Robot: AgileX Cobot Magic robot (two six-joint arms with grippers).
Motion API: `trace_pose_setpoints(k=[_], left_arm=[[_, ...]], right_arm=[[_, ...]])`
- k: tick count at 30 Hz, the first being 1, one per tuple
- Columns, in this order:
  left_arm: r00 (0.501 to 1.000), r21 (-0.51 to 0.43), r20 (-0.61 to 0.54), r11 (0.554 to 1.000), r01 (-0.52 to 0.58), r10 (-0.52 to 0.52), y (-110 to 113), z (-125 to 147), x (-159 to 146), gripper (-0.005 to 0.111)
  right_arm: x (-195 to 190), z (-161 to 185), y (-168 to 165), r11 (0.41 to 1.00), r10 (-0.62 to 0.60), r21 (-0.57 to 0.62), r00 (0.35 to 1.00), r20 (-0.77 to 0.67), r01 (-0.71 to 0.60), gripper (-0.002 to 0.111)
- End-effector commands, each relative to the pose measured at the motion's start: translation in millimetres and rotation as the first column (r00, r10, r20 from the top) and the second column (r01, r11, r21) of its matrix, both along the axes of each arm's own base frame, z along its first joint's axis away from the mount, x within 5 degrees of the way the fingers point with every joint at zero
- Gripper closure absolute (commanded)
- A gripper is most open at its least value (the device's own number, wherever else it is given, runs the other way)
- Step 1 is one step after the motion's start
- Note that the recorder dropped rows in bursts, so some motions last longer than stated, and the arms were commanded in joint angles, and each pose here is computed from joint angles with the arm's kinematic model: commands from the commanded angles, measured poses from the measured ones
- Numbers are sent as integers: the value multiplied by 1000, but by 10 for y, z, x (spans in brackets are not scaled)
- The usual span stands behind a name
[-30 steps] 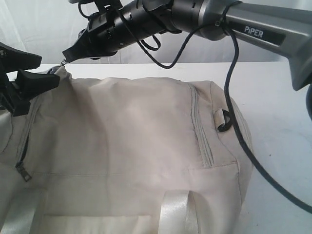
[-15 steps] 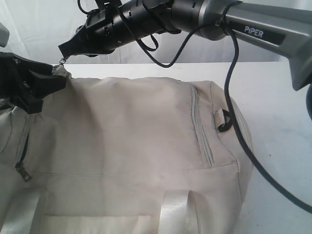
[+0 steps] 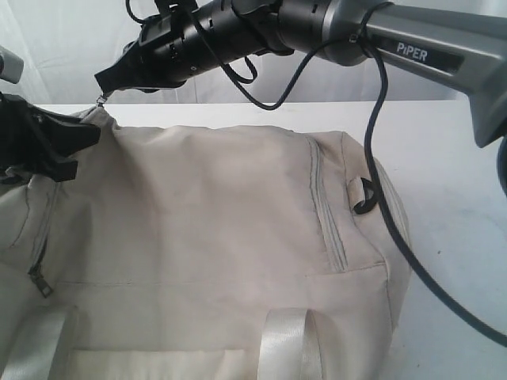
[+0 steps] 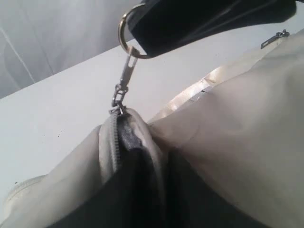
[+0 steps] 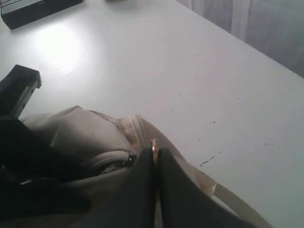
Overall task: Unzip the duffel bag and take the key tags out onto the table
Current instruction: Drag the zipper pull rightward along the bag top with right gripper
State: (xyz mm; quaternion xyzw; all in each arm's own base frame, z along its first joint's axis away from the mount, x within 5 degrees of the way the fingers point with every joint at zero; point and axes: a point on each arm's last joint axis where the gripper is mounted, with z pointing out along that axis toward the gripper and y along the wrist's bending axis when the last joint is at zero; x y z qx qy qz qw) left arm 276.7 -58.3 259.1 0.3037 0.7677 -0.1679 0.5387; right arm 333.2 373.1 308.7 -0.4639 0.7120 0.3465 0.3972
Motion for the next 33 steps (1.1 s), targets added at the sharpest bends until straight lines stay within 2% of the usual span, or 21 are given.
trace_pose_setpoints(k=[1, 3, 8, 12, 20, 27, 33], left_arm=[[999, 31, 34, 1000, 5, -6, 1, 11, 14, 98], [1000, 30, 31, 1000, 2, -3, 2, 9, 14, 107], [999, -32, -18, 999, -43, 43, 17, 32, 4, 107], [989, -44, -51, 989, -142, 139, 86, 143, -69, 107], [985, -59, -128, 991, -124, 115, 68, 360, -380, 107], [974, 5, -161, 987, -160, 159, 120, 445, -570, 107], [962, 80, -184, 978, -191, 203, 176, 432, -634, 107]], right_arm=[[36, 118, -49, 999, -29, 33, 999, 34, 28, 108], [39, 120, -49, 999, -32, 34, 999, 36, 31, 108], [53, 127, -51, 998, -45, 40, 998, 45, 43, 108], [115, 159, -64, 993, -103, 71, 992, 78, 97, 108], [197, 47, -34, 987, -149, 79, 986, 76, 143, 108], [306, -214, 24, 982, -186, 58, 981, 63, 182, 108], [342, -256, 16, 979, -198, 52, 978, 69, 195, 108]])
